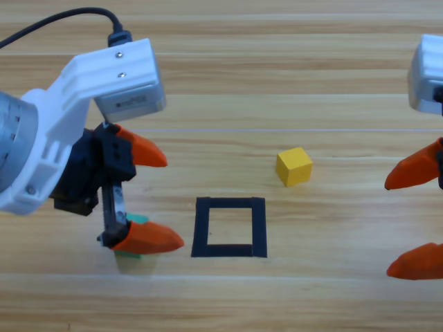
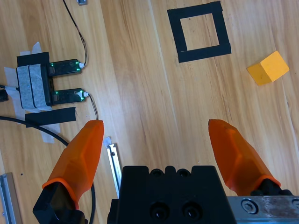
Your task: Stack the blocks in the rectangular block: red at the bottom, yellow in the middle, green on top
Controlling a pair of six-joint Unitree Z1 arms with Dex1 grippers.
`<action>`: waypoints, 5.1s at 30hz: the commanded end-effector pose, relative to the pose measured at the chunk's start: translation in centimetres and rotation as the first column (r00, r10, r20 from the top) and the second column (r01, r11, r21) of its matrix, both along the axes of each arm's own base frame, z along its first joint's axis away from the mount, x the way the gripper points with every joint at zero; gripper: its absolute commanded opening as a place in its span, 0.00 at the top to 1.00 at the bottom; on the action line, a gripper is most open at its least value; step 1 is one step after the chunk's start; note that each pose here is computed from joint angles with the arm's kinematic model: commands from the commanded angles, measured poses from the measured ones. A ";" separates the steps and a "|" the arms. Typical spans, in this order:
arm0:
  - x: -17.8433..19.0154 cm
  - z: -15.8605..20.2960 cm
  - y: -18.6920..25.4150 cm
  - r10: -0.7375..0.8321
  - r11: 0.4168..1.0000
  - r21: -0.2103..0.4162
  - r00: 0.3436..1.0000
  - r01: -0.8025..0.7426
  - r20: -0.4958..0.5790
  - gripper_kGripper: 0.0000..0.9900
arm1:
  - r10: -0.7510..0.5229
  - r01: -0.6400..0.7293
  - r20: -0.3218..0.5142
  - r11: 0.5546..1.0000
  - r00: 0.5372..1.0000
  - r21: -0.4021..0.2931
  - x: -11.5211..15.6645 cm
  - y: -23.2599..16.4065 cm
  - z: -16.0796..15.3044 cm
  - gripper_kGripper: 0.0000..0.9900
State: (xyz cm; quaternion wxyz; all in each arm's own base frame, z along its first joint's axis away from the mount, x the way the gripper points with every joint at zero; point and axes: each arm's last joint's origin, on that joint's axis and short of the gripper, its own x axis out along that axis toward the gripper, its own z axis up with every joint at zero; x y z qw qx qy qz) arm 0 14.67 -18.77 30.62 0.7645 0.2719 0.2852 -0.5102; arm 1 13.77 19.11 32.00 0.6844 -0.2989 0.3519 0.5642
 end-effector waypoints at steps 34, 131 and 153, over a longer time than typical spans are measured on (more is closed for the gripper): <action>20.6 -0.7 3.0 0.962 0.190 0.365 0.099 -0.912 -0.253 0.00 | -0.732 0.738 0.098 0.673 0.675 -0.054 7.4 6.0 -6.3 0.01; 17.4 -6.6 -17.7 0.874 0.485 0.569 0.360 -0.664 -0.326 1.00 | -0.896 0.880 -0.145 0.441 0.420 -0.174 7.9 1.9 -7.3 1.00; 15.5 -11.8 -19.0 0.972 0.160 0.647 0.004 -0.745 -0.235 1.00 | -0.890 0.871 -0.157 0.452 0.428 -0.190 8.1 2.3 -7.9 1.00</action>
